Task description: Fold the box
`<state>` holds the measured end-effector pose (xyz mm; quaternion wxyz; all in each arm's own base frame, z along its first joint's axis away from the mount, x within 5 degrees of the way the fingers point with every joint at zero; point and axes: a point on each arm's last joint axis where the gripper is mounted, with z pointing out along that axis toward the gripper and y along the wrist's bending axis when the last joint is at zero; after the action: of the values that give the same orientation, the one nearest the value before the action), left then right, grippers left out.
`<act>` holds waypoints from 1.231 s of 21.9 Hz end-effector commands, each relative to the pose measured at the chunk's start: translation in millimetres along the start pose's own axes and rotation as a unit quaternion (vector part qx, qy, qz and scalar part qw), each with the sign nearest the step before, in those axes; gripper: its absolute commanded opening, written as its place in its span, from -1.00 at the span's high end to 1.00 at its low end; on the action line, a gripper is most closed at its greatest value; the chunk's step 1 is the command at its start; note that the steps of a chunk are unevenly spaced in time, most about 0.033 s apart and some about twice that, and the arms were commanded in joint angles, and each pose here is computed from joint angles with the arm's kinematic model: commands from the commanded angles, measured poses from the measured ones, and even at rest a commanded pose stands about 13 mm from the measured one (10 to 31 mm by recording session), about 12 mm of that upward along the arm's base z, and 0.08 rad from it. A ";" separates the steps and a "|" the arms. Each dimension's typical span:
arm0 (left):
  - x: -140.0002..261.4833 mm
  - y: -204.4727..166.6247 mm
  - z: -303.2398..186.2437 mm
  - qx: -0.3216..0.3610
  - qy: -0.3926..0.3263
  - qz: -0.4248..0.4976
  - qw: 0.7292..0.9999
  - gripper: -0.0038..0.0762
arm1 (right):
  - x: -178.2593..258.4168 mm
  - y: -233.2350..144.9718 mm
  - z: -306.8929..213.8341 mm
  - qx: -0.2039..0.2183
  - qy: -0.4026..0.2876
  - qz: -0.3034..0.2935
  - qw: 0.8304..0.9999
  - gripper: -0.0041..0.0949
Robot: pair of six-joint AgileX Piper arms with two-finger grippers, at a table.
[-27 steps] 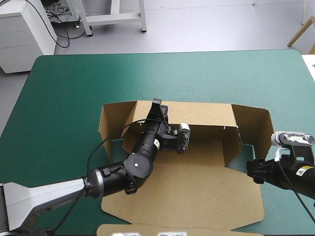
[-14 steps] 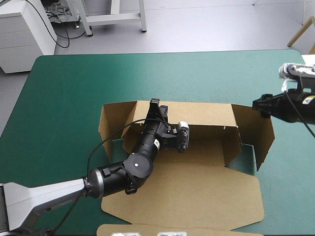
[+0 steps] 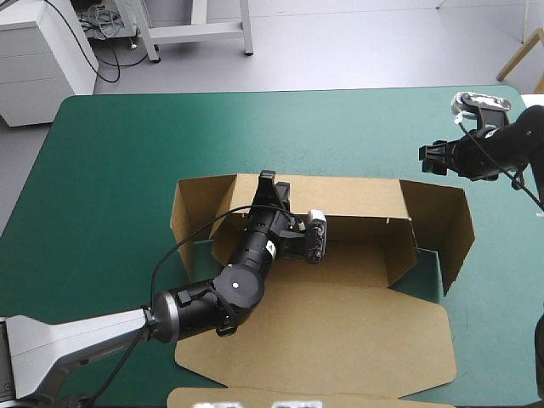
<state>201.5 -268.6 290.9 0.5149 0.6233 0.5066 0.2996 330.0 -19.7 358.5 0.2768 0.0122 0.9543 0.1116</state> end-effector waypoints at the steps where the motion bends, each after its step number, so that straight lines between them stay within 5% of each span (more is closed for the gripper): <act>1: -3.6 15.0 -9.8 -0.022 -0.016 -0.017 0.999 0.93 | -9.2 3.5 -14.1 -0.004 -0.038 -0.010 0.999 -0.34; 9: -3.2 14.9 -9.8 -0.021 -0.015 -0.059 0.998 0.93 | 4.2 1.6 -12.4 0.001 0.039 -0.030 0.999 -0.34; 17: -3.2 14.8 -9.8 -0.020 -0.015 -0.076 0.997 0.93 | 40.8 10.7 -29.1 -0.015 0.038 -0.037 0.998 -0.34; 27: -6.3 13.3 -9.9 -0.011 -0.031 -0.069 0.997 0.93 | 103.6 30.2 -21.7 -0.126 0.008 -0.087 0.988 -0.34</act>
<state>201.5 -268.2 290.6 0.5281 0.5958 0.5401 0.2727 235.8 8.4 319.1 0.2299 -0.0952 0.9512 0.1825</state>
